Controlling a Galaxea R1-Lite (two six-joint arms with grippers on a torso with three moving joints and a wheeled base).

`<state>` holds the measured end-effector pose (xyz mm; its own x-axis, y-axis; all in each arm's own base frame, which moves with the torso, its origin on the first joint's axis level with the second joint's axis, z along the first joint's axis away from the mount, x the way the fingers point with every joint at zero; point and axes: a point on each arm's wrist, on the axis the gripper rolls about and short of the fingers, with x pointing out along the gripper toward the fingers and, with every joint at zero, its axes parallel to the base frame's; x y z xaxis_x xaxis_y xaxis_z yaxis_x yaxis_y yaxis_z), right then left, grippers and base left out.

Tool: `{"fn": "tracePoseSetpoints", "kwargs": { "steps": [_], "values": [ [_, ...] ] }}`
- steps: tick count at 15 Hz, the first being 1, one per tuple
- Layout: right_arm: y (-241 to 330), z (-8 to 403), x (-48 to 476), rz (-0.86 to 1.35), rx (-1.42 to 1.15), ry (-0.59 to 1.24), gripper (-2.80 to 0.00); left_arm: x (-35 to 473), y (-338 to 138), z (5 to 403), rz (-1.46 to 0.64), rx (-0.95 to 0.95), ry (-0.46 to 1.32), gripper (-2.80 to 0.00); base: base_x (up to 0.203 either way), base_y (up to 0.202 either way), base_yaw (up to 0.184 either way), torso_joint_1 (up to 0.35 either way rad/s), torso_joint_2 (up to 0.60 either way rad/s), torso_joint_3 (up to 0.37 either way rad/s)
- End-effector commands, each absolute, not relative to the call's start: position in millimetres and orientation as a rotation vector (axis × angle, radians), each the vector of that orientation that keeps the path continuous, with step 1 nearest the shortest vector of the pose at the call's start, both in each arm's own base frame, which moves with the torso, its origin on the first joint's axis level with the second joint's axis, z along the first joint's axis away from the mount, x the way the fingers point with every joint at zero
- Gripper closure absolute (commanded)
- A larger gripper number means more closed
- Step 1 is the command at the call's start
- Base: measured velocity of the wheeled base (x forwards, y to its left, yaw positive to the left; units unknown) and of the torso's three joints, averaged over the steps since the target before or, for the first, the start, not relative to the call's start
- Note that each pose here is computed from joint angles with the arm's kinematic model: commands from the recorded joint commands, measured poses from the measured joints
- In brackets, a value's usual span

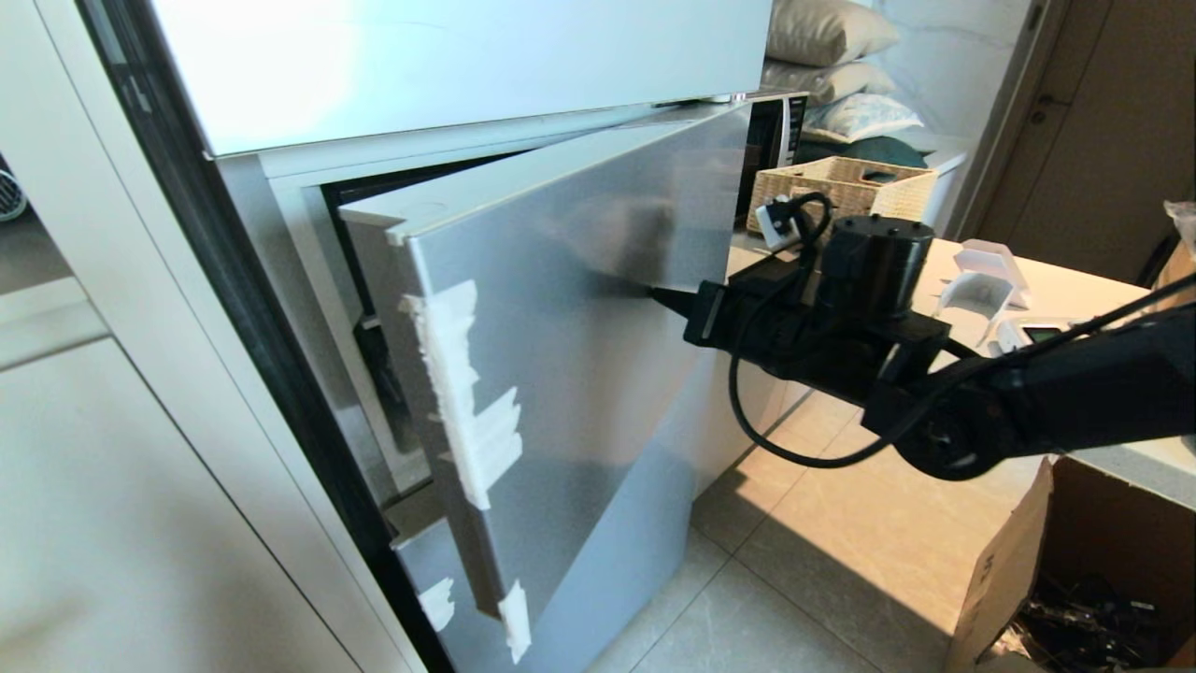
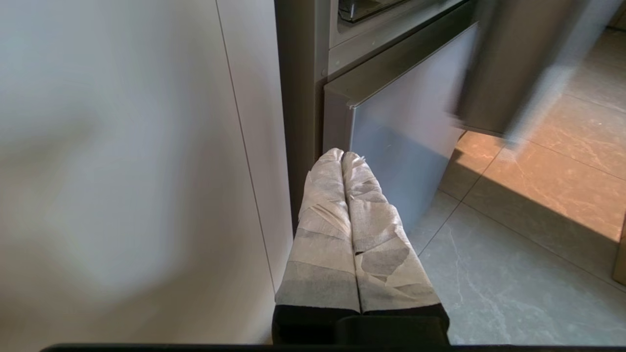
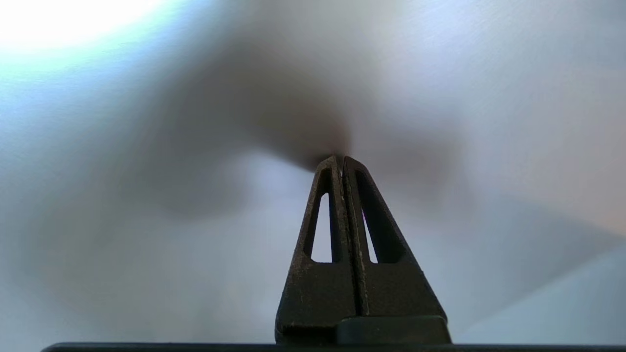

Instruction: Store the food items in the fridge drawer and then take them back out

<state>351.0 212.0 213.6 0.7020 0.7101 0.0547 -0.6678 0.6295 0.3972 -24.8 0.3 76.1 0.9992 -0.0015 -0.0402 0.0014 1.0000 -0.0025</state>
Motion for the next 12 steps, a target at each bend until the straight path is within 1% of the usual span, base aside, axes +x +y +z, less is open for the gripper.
{"fn": "tracePoseSetpoints", "kwargs": {
  "steps": [1,3,8,10,12],
  "values": [
    [236.7,178.7,384.6,0.822,0.402,0.158,0.00,-24.8,0.3,76.0,-0.001,-0.003,0.041,0.00,0.000,0.000,0.000,0.000,0.00,0.000],
    [243.5,172.7,391.8,0.844,0.397,0.170,0.00,-24.8,0.3,76.0,-0.001,-0.003,0.041,0.00,0.000,0.000,0.000,0.000,0.00,0.000],
    [236.8,196.0,379.5,0.848,0.409,0.130,0.00,-24.8,0.3,76.0,-0.001,-0.003,0.041,0.00,0.000,0.000,0.000,0.000,0.00,0.000],
    [234.4,199.8,360.3,0.840,0.400,0.148,0.00,-24.8,0.3,76.1,-0.001,-0.003,0.040,0.00,0.000,0.000,0.000,0.000,0.00,0.000],
    [225.5,216.0,328.0,0.821,0.369,0.127,0.00,-24.8,0.3,76.0,-0.001,-0.003,0.041,0.00,0.000,0.000,0.000,0.000,0.00,0.000]
  ]
}}
